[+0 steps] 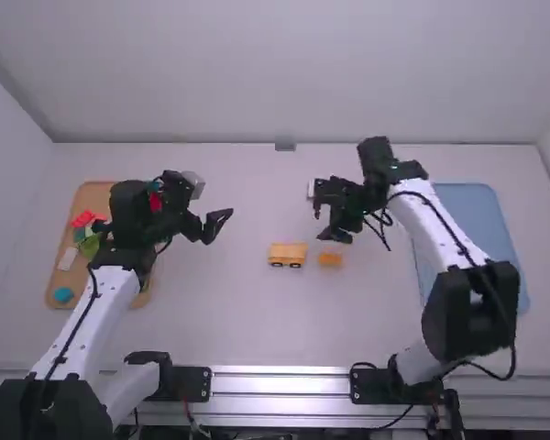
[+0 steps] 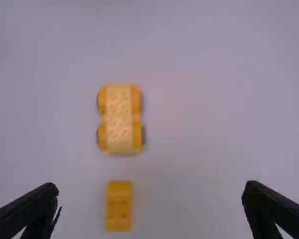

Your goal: Assemble lego blocks to make yellow taxi

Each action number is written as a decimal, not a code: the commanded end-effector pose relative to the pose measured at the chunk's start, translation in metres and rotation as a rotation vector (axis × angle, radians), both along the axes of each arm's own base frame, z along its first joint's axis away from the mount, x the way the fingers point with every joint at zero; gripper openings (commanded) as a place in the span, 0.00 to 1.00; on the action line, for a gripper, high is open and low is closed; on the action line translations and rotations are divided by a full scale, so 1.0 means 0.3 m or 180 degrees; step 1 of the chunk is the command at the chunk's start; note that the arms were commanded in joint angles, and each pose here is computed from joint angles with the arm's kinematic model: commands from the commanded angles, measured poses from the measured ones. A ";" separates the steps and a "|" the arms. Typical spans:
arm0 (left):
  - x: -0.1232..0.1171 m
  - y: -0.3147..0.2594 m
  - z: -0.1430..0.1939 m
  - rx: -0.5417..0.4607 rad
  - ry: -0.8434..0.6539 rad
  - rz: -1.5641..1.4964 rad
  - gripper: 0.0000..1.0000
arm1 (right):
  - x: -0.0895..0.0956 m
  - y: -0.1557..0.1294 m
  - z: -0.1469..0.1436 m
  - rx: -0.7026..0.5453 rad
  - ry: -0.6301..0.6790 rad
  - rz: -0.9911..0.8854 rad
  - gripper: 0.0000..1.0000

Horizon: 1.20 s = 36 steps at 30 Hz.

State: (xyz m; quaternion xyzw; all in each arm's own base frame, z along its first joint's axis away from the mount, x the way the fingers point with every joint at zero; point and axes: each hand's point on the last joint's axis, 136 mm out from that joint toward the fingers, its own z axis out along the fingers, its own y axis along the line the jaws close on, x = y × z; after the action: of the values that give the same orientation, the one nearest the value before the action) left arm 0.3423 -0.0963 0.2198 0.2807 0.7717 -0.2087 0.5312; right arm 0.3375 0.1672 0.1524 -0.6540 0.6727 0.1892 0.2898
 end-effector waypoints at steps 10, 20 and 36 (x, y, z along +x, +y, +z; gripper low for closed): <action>-0.119 -0.130 0.038 0.0513 -0.1064 -0.1379 0.99 | -0.027 -0.040 -0.037 0.0544 0.0248 -0.0106 0.99; -0.066 -0.182 -0.066 0.0061 -0.1074 -0.1891 0.99 | -0.097 -0.056 -0.107 0.0598 0.0226 0.0154 0.99; -0.046 -0.252 -0.161 -0.0386 -0.1127 -0.2384 0.99 | -0.119 -0.130 -0.406 0.1144 0.0197 -0.0502 0.99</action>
State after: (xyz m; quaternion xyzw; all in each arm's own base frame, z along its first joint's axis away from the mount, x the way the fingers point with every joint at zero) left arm 0.3365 -0.1611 0.1652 0.5335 0.5190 -0.3561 0.5650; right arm 0.3067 0.1267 0.0435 -0.5591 0.6741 0.2632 0.4045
